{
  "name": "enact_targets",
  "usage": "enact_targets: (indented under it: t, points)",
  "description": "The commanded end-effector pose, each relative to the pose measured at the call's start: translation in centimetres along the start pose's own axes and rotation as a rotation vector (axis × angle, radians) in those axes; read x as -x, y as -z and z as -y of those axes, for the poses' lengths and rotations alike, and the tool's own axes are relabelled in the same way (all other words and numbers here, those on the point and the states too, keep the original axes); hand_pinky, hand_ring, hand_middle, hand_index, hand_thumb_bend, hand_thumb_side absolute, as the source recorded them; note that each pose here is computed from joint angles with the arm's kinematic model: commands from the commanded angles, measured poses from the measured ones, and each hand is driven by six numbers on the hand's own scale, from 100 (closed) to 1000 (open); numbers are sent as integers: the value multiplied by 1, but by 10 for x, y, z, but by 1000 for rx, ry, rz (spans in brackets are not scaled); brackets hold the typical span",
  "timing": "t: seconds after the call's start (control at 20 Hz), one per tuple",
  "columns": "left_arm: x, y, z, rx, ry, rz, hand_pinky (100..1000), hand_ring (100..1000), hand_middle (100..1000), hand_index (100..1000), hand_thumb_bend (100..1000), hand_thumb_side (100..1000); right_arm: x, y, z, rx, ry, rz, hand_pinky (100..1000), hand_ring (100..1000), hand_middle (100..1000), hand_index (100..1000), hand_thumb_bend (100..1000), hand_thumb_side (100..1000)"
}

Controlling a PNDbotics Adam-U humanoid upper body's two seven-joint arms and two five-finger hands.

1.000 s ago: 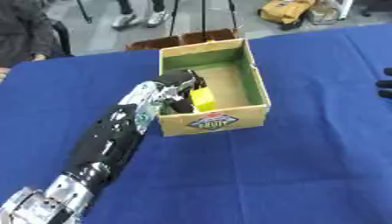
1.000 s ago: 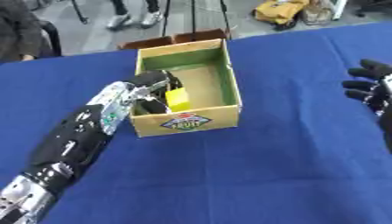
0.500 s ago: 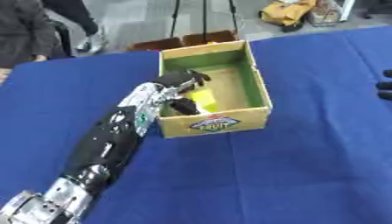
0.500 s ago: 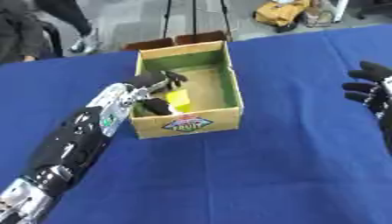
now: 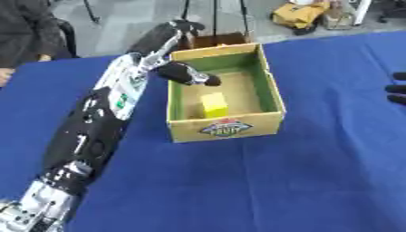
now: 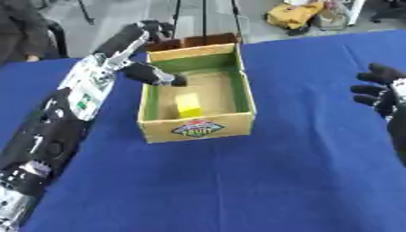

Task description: Pick up objects on the table and place them in the box.

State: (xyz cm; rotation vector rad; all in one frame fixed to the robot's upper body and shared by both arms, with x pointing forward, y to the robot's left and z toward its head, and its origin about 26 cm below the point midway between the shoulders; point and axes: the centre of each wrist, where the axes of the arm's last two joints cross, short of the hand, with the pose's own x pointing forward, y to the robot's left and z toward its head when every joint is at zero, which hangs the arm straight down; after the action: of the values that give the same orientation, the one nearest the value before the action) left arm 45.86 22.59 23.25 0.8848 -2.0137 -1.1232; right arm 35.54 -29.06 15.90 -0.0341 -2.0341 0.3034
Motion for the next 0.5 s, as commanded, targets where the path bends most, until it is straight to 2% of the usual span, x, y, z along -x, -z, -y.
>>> enact_targets:
  t: [0.05, 0.3, 0.5]
  points:
    - [6, -15, -30, -143, -2, 22, 686, 623, 689, 881, 1000, 722, -7, 2, 9, 18, -19, 22, 807, 780, 787, 903, 100, 866]
    - [5, -51, -20, -223, -60, 3, 667, 612, 679, 877, 1000, 747, -8, 2, 10, 27, -20, 26, 807, 780, 787, 902, 100, 866]
    - [7, -79, 3, -256, -174, -98, 655, 606, 673, 874, 1000, 753, -9, 2, 13, 42, -25, 32, 808, 779, 787, 903, 100, 865]
